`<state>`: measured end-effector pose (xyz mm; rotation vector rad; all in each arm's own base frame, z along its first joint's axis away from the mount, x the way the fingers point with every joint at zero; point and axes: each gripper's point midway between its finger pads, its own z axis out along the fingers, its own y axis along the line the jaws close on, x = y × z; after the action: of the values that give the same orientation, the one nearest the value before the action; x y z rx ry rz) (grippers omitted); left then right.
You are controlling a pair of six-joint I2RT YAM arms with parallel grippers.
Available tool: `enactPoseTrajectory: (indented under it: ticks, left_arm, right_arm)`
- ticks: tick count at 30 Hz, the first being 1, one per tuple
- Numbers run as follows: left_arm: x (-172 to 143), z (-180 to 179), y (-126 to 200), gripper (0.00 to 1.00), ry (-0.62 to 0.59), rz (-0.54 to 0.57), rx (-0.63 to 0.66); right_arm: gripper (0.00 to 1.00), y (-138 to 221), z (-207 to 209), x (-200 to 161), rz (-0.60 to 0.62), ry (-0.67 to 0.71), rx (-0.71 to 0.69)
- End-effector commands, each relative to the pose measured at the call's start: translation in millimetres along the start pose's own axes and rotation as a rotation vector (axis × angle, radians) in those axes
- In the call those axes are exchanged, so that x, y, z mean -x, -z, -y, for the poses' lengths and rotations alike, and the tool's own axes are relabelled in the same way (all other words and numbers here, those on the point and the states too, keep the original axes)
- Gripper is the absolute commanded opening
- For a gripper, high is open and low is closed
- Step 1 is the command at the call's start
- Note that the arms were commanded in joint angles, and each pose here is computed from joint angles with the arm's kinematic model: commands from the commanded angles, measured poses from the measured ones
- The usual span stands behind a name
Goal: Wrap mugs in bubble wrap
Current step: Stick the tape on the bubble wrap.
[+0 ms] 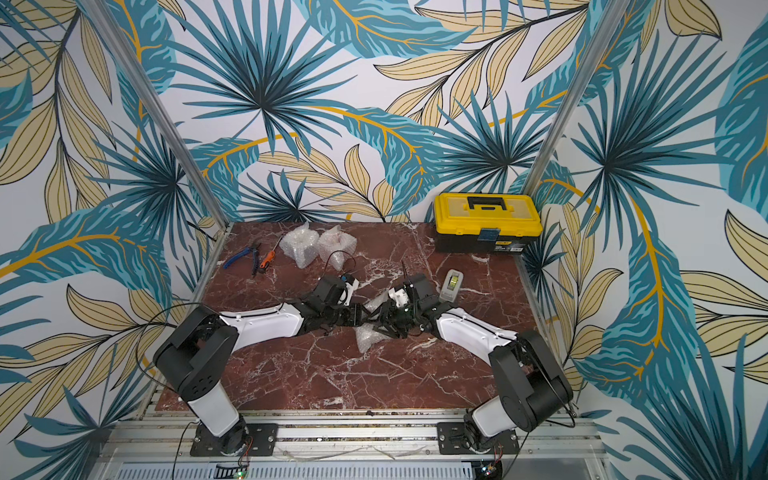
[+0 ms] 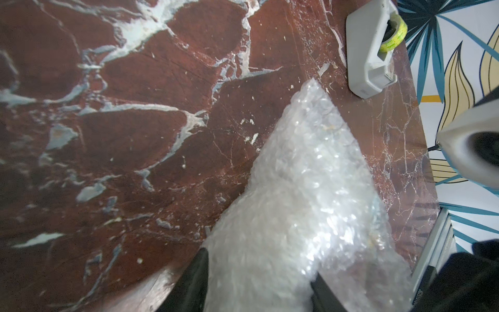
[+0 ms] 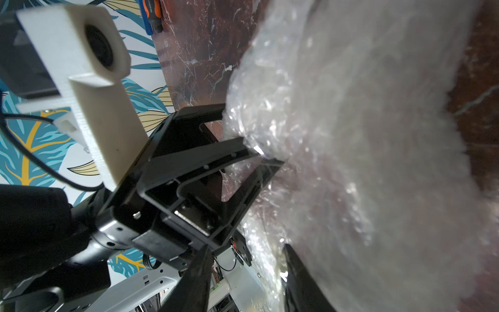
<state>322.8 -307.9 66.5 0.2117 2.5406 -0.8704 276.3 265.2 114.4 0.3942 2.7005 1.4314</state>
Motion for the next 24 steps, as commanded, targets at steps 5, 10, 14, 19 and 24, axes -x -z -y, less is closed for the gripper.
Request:
enactPoseTrajectory:
  ticks: [5,10,14,19,24]
  left_arm:
    - [-40,-42,-13,0.43,0.059,-0.125,0.156]
    - [-41,-45,-14,0.38,0.073,-0.124,0.168]
    - [-40,-47,-13,0.30,0.093,-0.115,0.184]
    - [-40,-42,-12,0.25,0.093,-0.108,0.180]
    - [-41,-39,-13,0.25,0.086,-0.110,0.175]
  right_arm:
    - [0.46,-4,31,-34,-0.084,-0.122,-0.121]
    - [0.46,0,24,-38,-0.074,-0.115,-0.107]
    - [0.46,1,23,-43,-0.075,-0.114,-0.107]
    - [0.46,3,45,-50,-0.077,-0.144,-0.187]
    - [0.50,18,45,-41,0.003,-0.062,-0.243]
